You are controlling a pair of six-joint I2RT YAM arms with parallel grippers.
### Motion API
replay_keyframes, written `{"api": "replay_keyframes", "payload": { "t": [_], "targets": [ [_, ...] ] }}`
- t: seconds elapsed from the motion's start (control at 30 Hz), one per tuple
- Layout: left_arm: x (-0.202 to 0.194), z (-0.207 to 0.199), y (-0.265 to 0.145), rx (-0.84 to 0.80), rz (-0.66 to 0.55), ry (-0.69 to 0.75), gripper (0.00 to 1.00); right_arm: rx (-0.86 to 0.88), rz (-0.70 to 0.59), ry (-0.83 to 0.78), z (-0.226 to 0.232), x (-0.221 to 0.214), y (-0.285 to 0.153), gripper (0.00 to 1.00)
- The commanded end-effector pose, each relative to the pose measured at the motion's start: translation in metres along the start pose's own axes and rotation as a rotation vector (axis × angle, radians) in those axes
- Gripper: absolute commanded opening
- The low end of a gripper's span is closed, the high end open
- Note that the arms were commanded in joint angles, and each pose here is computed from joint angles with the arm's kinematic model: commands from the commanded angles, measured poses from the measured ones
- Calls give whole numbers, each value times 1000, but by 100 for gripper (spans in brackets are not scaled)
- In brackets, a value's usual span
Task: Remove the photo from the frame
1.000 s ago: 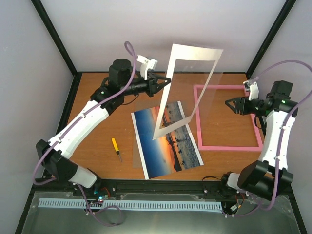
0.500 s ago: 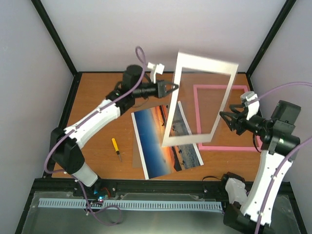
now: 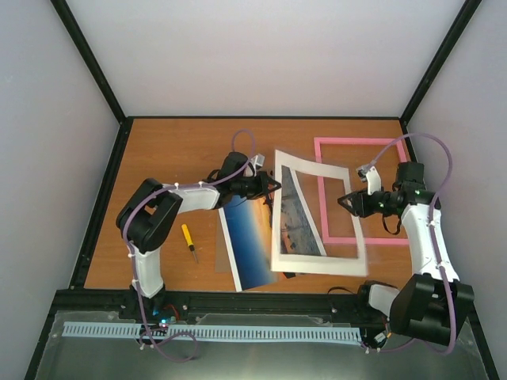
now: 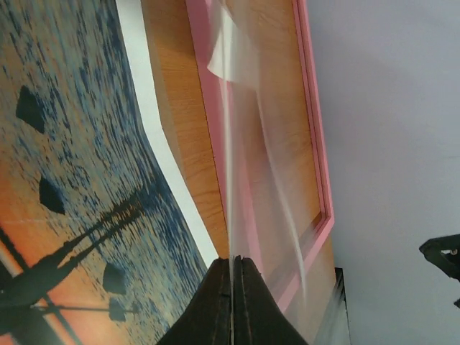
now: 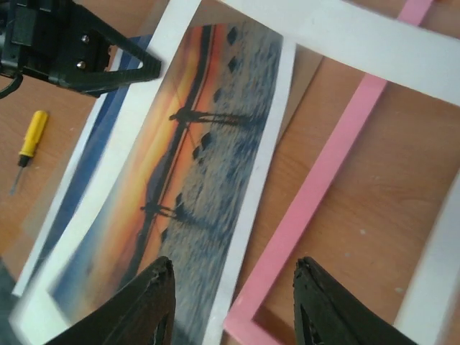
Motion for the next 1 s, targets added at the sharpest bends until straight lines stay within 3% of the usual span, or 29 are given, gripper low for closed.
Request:
{"api": "replay_keyframes", "payload": {
  "t": [0.0, 0.33, 0.37, 0.47, 0.53, 0.8, 0.97],
  "targets": [
    [33, -9, 2, -72, -74, 19, 1, -83, -3, -41, -13, 10, 7, 46],
    [43, 9, 7, -35, -106, -1, 1, -96, 138, -78, -17, 18, 46, 45],
    [43, 8, 8, -40, -99, 2, 3, -96, 141, -80, -18, 20, 49, 45],
    [43, 6, 7, -19, -81, 8, 30, -102, 155, -82, -20, 18, 58, 45],
    [42, 4, -1, 23, -104, 27, 40, -107, 178, -94, -21, 10, 66, 44],
    [32, 11, -70, 273, -255, 161, 57, -78, 215, -118, -14, -7, 74, 44],
    [21, 36, -113, 403, -341, 137, 63, -61, 229, -118, -13, -8, 77, 44]
  ]
}}
Point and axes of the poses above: each gripper's point midway between its finger pads, its own y axis out along the fingers, its own z axis along the line the jaws close on, x = y × z, the point moved 6 cm from there along -y, back along the fingers, and after that the axes turned 15 degrees about -y, right-handed, at the moved point
